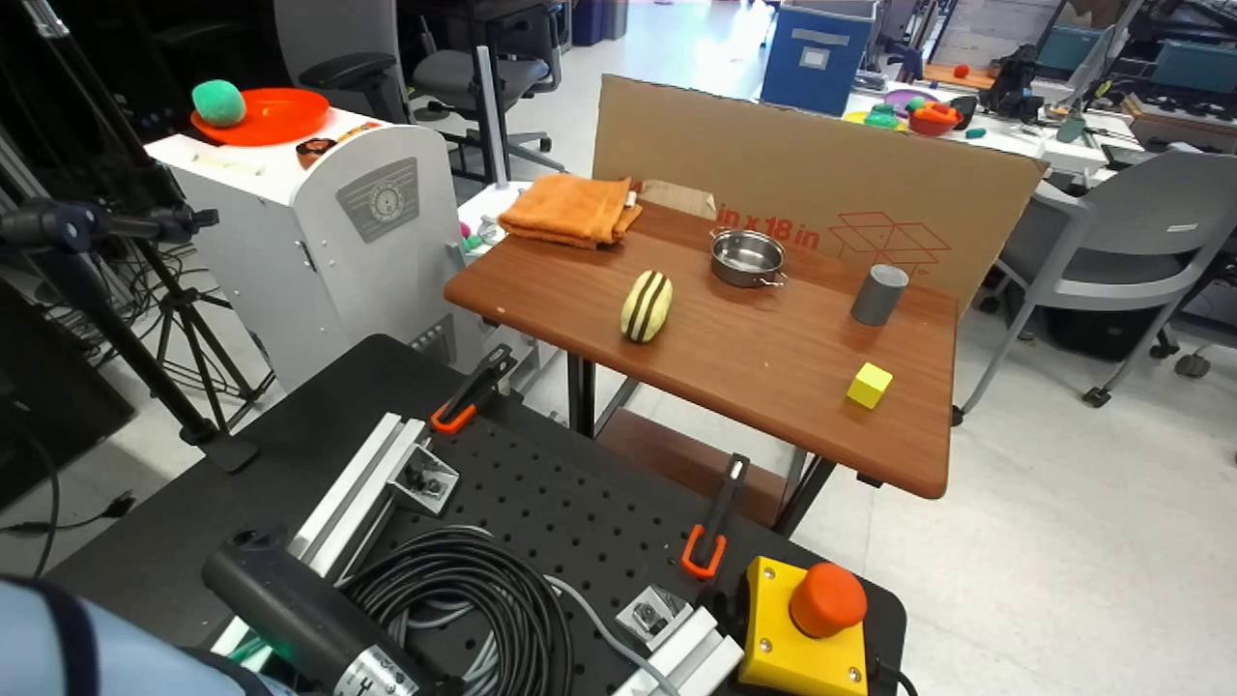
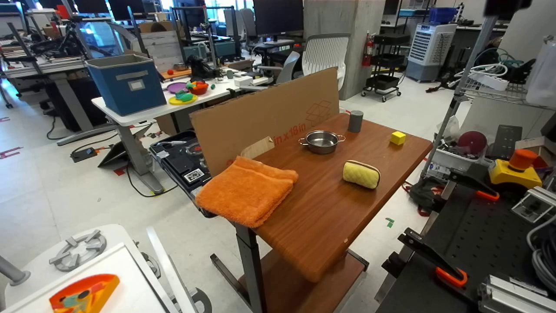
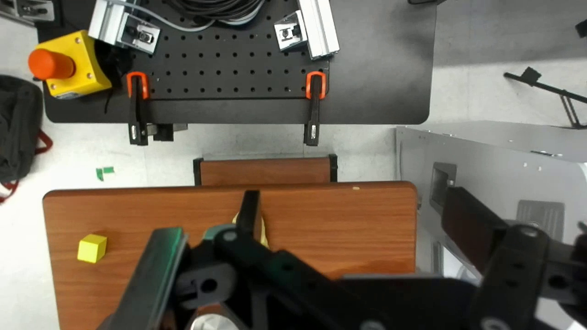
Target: Move the towel closer to you
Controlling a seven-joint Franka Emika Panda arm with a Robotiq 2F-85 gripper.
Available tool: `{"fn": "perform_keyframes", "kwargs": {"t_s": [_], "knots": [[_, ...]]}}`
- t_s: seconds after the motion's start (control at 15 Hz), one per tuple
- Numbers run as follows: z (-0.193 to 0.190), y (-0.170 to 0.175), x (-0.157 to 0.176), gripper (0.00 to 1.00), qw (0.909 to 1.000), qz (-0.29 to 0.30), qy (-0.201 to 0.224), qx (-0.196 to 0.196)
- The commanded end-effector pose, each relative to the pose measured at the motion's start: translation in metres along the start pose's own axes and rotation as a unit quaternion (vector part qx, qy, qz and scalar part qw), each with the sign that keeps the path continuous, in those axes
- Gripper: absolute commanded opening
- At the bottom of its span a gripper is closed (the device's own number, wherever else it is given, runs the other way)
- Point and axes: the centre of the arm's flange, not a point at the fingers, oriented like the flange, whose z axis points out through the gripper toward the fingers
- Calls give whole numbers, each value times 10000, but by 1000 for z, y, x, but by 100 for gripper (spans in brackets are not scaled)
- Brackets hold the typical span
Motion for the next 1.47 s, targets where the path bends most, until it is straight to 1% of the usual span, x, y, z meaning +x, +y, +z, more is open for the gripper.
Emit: {"fn": "perform_keyframes", "kwargs": {"t_s": [0.0,0.07,0.2,0.4,0.67,0.73,0.8,0.93,1.13,1.4], "knots": [[28,-32,84,100,9977,378,-545,155],[39,-38,101,100,9975,421,-561,98],[54,-50,138,100,9974,599,-370,151],[75,-68,199,100,9949,922,-382,163],[103,-93,271,100,9914,1292,-184,17],[110,-101,287,100,9887,1480,-142,170],[115,-108,303,100,9877,1557,-49,123],[128,-119,322,100,9855,1687,147,82],[148,-132,346,100,9842,1725,406,44],[182,-131,363,100,9839,1753,350,-66]]}}
